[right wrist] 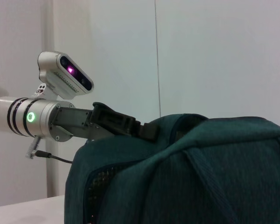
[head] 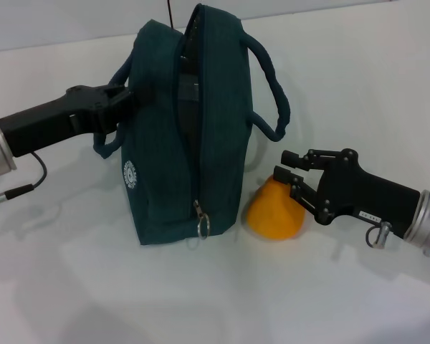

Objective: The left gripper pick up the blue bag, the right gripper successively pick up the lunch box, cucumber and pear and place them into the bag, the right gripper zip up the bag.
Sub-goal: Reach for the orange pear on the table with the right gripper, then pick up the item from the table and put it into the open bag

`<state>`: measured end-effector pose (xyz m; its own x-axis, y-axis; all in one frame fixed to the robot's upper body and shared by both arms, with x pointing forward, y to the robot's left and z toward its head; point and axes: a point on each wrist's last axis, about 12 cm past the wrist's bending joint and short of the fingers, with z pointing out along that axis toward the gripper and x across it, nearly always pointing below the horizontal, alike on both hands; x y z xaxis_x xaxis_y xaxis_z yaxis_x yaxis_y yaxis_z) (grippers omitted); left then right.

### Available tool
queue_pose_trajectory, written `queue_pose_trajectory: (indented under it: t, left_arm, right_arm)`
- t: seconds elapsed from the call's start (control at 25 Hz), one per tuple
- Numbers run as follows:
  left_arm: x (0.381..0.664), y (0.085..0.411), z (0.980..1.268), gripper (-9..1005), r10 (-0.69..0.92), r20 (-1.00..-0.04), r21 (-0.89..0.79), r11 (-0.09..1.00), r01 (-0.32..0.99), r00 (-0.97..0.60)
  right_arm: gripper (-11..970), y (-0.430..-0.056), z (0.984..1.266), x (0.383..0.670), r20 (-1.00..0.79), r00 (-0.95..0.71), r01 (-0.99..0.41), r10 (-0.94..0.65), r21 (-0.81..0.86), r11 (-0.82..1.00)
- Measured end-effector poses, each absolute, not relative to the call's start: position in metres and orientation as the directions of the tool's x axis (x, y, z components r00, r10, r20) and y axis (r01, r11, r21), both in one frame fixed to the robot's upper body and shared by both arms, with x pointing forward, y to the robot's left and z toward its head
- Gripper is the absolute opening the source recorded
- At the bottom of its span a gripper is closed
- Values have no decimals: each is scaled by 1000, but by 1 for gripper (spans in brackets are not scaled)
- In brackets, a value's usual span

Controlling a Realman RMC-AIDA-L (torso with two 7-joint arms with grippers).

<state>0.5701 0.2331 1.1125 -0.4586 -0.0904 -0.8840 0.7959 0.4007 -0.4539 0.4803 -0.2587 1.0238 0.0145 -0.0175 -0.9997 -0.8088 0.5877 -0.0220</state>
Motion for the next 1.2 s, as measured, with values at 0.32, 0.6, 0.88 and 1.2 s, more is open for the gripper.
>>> queue_pose_trajectory:
  t: [0.32,0.6,0.88,1.2]
  left_arm:
    - [570,233,1113,67,-91,-884,-454,400,796,-458]
    - [570,233,1113,67,-91,-884,-454,399,797,-458]
    - [570,233,1113,68,-91,-884,-454,399,797,-458]
    - [569,234,1112,68,-91,-883,-456,397,797,-460]
  right_arm:
    - [178,-255,1026,487,-999,20,-817,-31,-34,575]
    - [129,-254,1024,487,-999,14,-822,-42,-35,568]
    - [39,-254,1025,484,-999,17,-827,-32,-32,562]
    - [46,-256,1049,479,-988,78,-878,132,-6,478]
